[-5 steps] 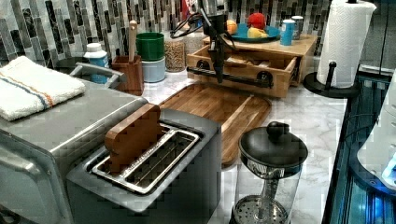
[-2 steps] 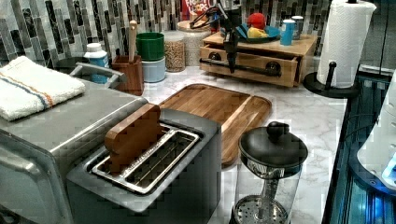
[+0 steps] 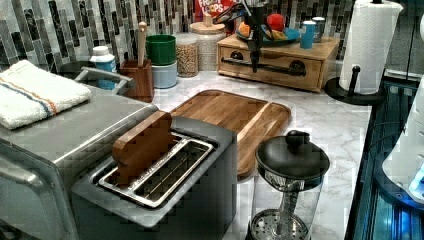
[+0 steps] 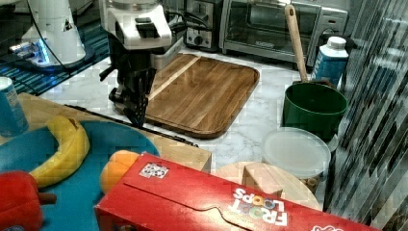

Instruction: Close the drawer.

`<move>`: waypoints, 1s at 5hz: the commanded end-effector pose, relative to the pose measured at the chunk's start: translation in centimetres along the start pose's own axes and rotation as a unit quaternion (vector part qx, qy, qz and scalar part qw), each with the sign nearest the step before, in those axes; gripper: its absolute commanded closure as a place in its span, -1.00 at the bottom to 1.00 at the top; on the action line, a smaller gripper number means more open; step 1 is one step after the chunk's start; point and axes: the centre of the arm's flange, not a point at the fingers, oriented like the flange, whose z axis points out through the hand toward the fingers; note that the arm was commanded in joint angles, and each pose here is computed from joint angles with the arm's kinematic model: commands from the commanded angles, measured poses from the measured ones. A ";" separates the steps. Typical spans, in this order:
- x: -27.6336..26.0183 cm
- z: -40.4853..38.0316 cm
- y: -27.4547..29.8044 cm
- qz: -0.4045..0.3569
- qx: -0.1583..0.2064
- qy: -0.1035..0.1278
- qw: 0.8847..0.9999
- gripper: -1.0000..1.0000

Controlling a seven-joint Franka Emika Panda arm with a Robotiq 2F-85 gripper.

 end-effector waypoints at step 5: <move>-3.5 -5.3 8.2 0.026 -0.090 0.020 0.995 1.00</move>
